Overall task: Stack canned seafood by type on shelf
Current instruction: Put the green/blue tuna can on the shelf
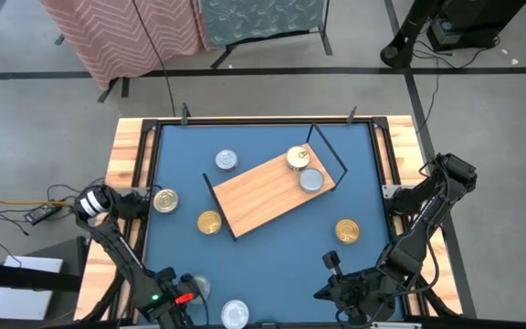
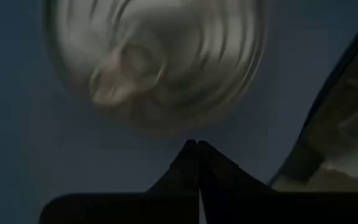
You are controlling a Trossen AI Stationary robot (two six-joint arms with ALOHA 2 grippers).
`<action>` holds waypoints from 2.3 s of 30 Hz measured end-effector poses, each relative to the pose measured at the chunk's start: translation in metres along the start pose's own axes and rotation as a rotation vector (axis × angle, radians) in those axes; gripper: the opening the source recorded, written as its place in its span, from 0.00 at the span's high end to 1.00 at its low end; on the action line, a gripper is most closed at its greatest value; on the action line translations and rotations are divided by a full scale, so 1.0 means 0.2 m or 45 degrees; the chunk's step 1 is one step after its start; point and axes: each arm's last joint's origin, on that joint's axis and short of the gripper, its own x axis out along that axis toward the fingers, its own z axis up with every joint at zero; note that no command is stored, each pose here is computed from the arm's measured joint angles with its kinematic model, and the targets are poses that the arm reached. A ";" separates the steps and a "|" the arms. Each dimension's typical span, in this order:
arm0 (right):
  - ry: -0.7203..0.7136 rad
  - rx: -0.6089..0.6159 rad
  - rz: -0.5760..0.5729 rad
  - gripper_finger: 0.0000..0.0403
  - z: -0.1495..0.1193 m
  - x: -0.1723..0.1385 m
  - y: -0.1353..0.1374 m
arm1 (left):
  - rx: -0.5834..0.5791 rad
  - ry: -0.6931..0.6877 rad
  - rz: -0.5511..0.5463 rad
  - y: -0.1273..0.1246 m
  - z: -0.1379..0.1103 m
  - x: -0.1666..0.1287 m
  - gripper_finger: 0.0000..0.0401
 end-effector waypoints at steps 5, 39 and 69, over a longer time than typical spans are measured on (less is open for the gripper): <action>-0.011 0.002 0.010 0.97 0.00 0.00 0.01 | 0.086 -0.030 -0.049 -0.03 0.11 0.08 1.00; -0.068 -0.004 -0.003 0.97 -0.01 -0.06 0.11 | 0.367 -0.537 0.552 -0.01 0.30 -0.25 1.00; -0.131 0.001 -0.009 0.97 0.00 -0.11 0.15 | 0.191 -0.732 0.421 0.01 0.25 -0.04 1.00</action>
